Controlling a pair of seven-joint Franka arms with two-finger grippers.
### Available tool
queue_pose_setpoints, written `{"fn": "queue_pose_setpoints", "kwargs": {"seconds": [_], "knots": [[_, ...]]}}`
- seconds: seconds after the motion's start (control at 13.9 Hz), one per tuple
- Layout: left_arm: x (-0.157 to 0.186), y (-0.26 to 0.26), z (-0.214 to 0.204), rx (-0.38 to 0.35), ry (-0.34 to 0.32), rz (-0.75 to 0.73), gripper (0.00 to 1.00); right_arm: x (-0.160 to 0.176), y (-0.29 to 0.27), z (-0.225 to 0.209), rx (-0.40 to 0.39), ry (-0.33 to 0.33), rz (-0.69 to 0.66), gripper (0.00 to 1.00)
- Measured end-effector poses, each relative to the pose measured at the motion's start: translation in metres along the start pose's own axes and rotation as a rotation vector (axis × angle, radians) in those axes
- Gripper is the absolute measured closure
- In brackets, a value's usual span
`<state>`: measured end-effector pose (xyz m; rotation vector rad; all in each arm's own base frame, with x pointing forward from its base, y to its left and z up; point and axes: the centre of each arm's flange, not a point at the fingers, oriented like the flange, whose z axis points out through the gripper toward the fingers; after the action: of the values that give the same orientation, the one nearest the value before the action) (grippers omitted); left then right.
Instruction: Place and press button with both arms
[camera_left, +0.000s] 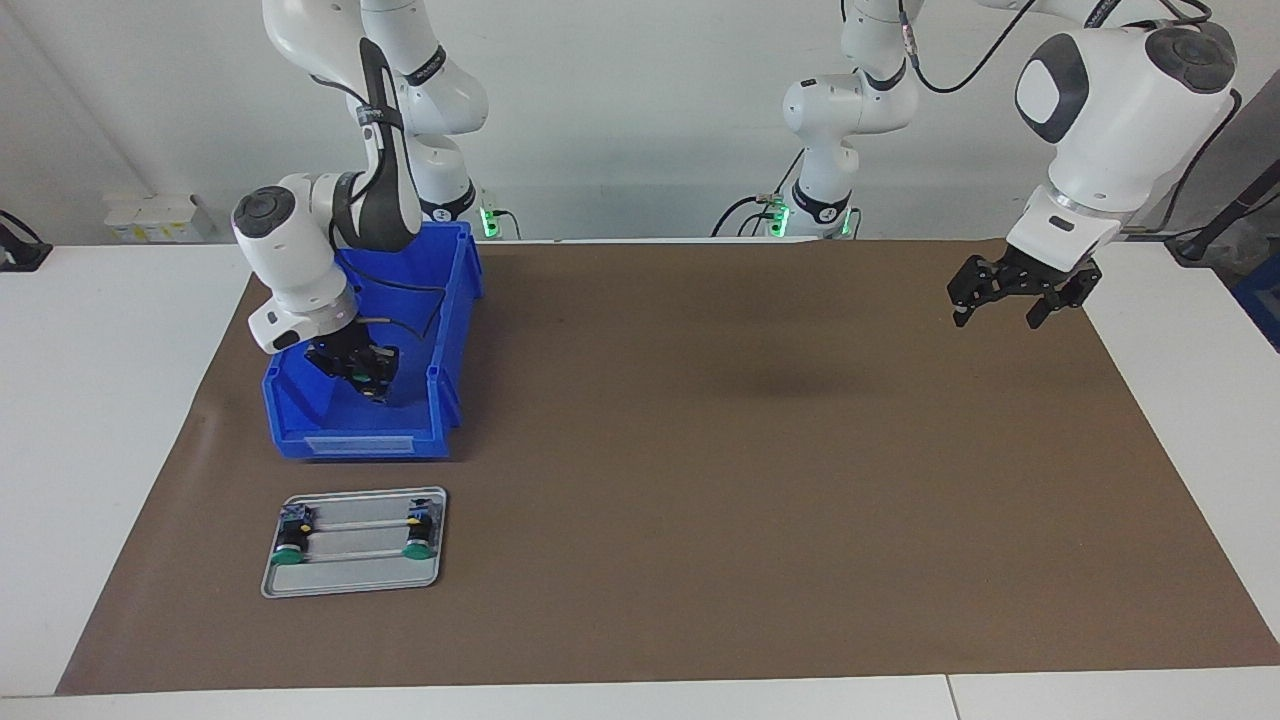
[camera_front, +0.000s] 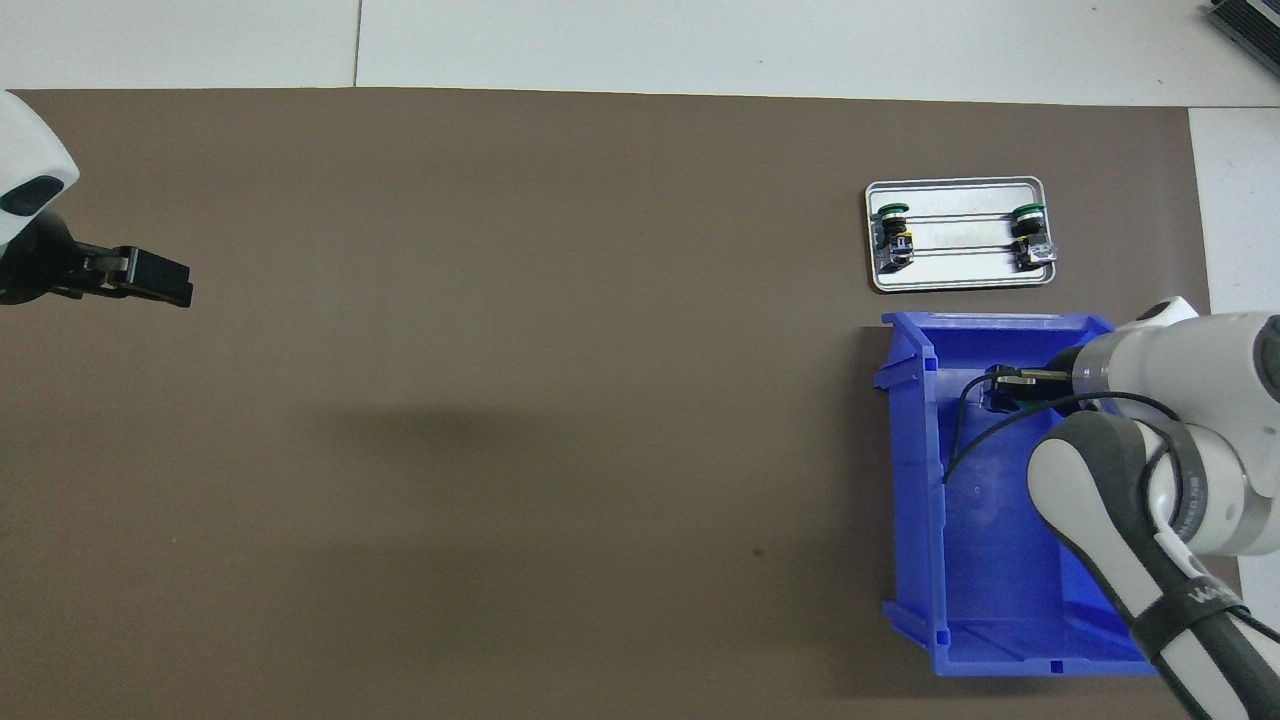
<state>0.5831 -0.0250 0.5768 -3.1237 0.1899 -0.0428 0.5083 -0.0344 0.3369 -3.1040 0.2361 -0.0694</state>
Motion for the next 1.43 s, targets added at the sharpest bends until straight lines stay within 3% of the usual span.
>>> {"fn": "queue_pose_setpoints", "kwargs": {"seconds": [0.43, 0.57, 0.72, 0.86, 1.15, 1.43], "knots": [[-0.001, 0.001, 0.002, 0.000, -0.004, -0.005, 0.00, -0.008, 0.002, 0.022, -0.001, 0.004, 0.002, 0.62], [-0.002, 0.001, 0.002, 0.000, -0.006, -0.005, 0.00, -0.008, 0.002, 0.022, -0.001, 0.004, 0.002, 0.46], [-0.003, 0.000, 0.002, 0.001, -0.007, -0.007, 0.00, -0.001, 0.000, 0.013, 0.001, 0.024, 0.000, 0.23], [-0.003, -0.001, 0.003, 0.001, -0.008, -0.009, 0.00, 0.016, -0.004, -0.015, 0.005, 0.046, -0.004, 0.01], [-0.003, -0.001, 0.003, 0.001, -0.009, -0.009, 0.00, 0.050, -0.012, -0.126, 0.013, 0.049, -0.015, 0.00], [-0.003, -0.001, 0.003, 0.001, -0.009, -0.009, 0.00, 0.057, -0.022, -0.207, 0.012, 0.011, -0.034, 0.00]]}}
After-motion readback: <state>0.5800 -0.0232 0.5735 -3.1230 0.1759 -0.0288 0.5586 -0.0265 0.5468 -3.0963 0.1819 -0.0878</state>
